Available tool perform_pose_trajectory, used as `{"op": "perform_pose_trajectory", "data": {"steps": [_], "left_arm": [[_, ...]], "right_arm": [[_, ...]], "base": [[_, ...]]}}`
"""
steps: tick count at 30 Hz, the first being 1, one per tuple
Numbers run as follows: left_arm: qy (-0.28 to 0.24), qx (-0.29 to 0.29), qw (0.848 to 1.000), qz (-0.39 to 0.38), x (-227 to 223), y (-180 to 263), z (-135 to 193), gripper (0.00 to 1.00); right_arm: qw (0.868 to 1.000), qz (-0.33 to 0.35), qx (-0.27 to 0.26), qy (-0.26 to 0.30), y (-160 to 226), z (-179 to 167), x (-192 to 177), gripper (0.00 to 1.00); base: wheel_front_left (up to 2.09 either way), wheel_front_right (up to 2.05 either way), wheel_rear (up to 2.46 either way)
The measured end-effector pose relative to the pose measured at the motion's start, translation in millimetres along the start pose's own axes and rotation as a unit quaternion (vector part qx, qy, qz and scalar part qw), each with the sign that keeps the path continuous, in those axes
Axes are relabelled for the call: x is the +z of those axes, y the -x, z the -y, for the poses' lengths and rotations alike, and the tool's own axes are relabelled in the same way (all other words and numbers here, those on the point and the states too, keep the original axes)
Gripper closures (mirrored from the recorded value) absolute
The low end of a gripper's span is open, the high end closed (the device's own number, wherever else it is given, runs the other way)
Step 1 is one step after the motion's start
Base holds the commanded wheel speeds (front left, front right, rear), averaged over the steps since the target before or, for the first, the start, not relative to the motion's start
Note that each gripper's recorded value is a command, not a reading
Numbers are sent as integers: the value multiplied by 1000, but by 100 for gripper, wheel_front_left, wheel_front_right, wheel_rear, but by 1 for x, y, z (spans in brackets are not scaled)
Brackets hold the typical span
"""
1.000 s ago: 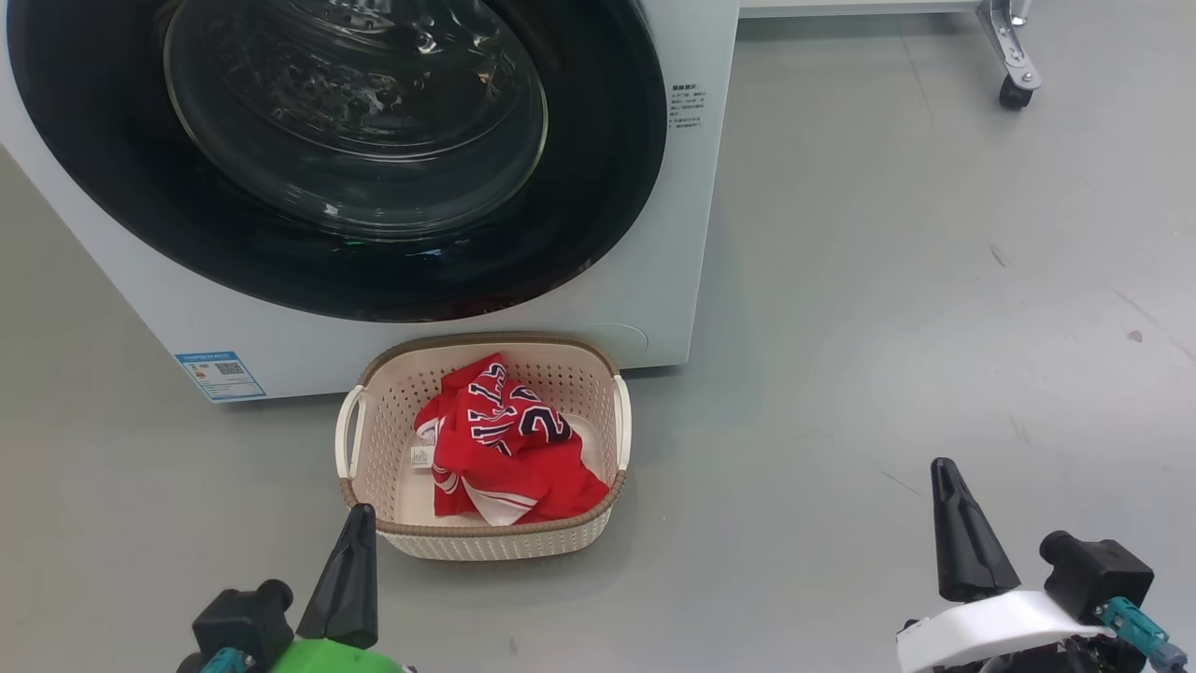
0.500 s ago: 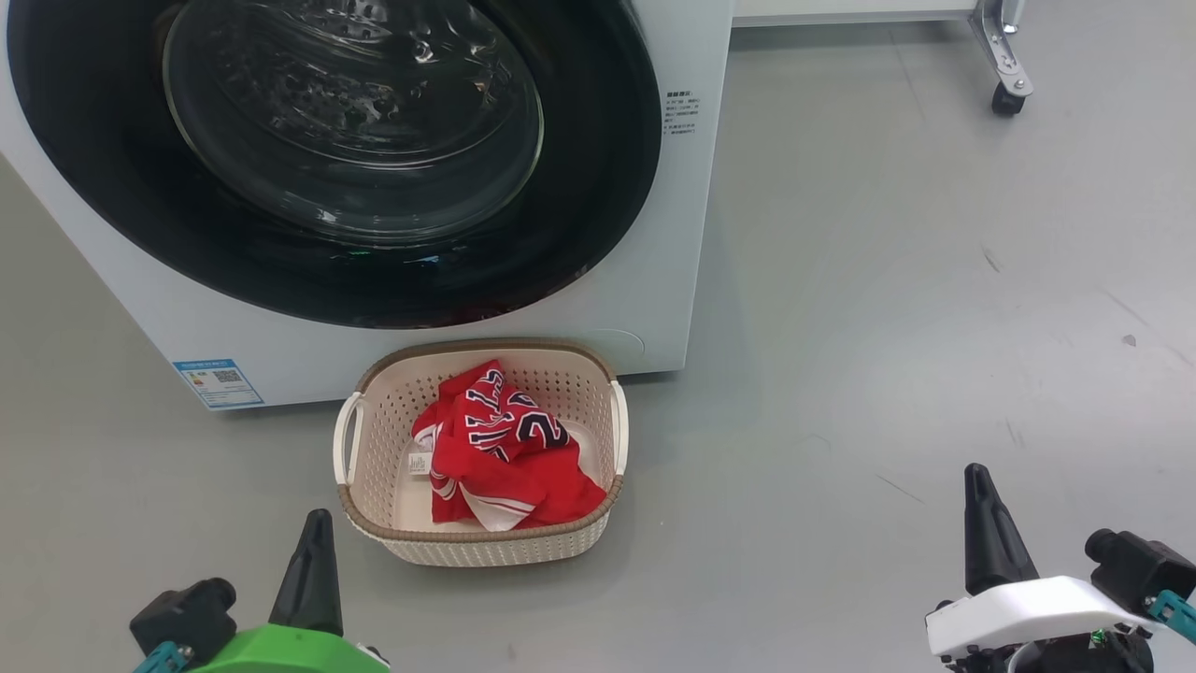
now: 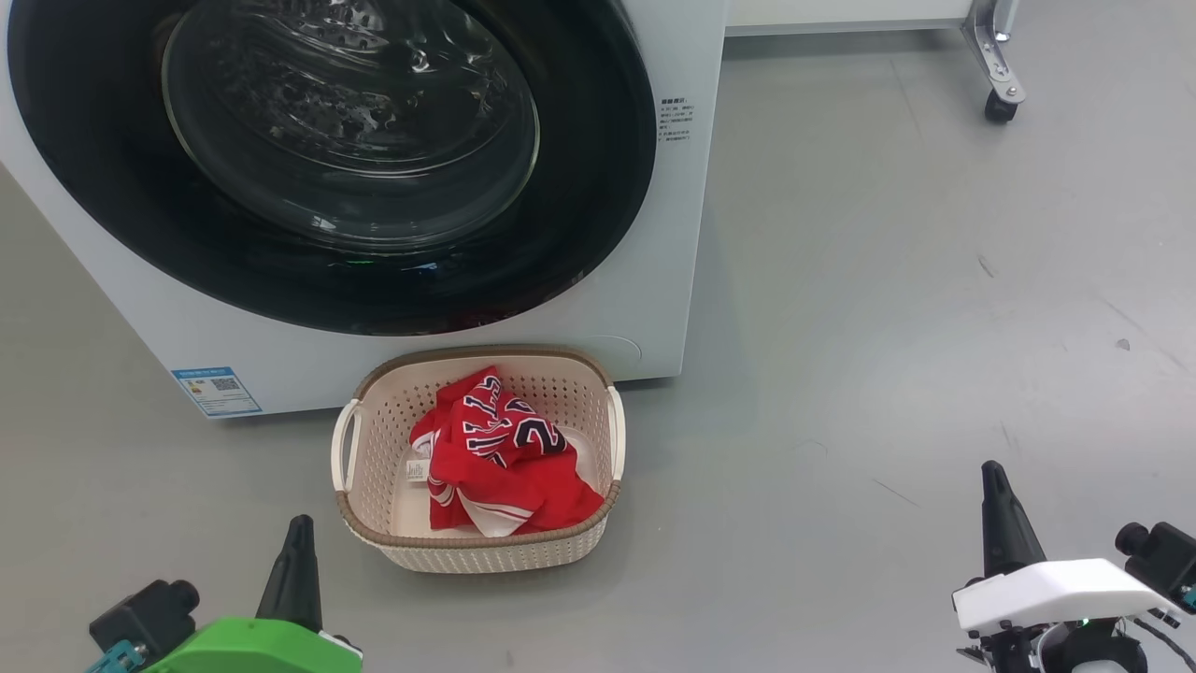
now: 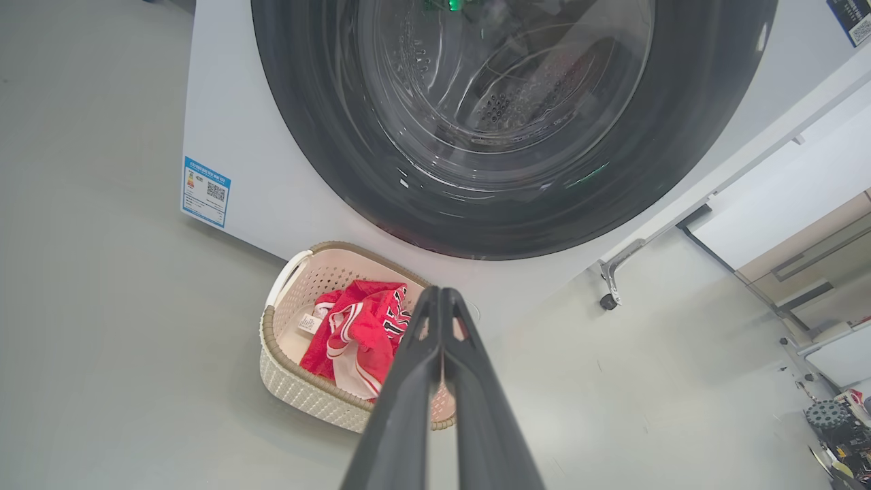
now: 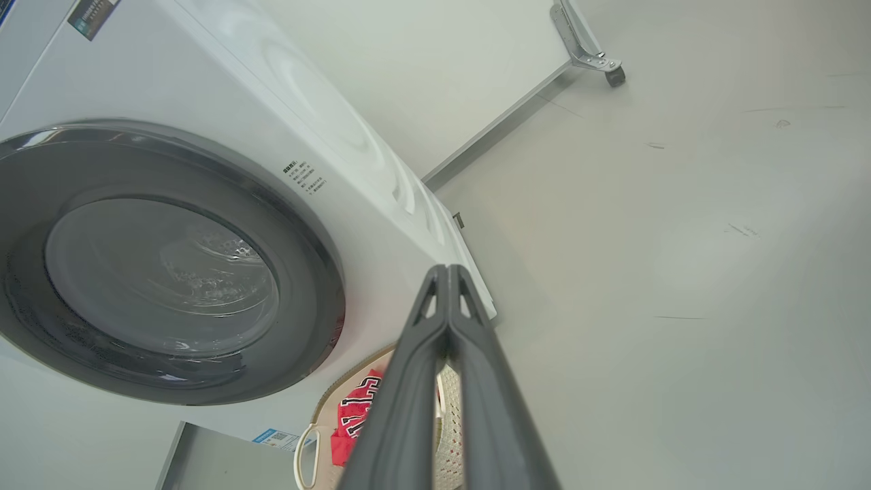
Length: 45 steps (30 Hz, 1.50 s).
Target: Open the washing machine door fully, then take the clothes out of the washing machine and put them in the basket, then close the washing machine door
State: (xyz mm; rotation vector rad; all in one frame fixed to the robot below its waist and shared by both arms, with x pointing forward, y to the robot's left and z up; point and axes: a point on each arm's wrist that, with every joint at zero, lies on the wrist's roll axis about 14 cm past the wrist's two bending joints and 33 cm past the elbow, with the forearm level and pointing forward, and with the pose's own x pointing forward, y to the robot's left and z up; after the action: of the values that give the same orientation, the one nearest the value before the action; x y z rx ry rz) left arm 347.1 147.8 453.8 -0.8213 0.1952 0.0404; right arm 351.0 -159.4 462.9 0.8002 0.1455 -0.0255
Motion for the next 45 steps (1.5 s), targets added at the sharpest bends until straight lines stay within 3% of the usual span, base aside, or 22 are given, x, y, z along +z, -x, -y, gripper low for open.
{"op": "perform_pose_trajectory", "data": {"steps": [23, 45], "left_arm": [[150, -1, 989, -3, 13, -9, -5, 100], [286, -20, 958, 9, 30, -15, -5, 100]], "right_arm": [[988, 5, -11, -153, -8, 9, 14, 100], [954, 20, -5, -299, -13, 16, 30, 100]], "base": [[0, 0, 0], [0, 0, 0]]}}
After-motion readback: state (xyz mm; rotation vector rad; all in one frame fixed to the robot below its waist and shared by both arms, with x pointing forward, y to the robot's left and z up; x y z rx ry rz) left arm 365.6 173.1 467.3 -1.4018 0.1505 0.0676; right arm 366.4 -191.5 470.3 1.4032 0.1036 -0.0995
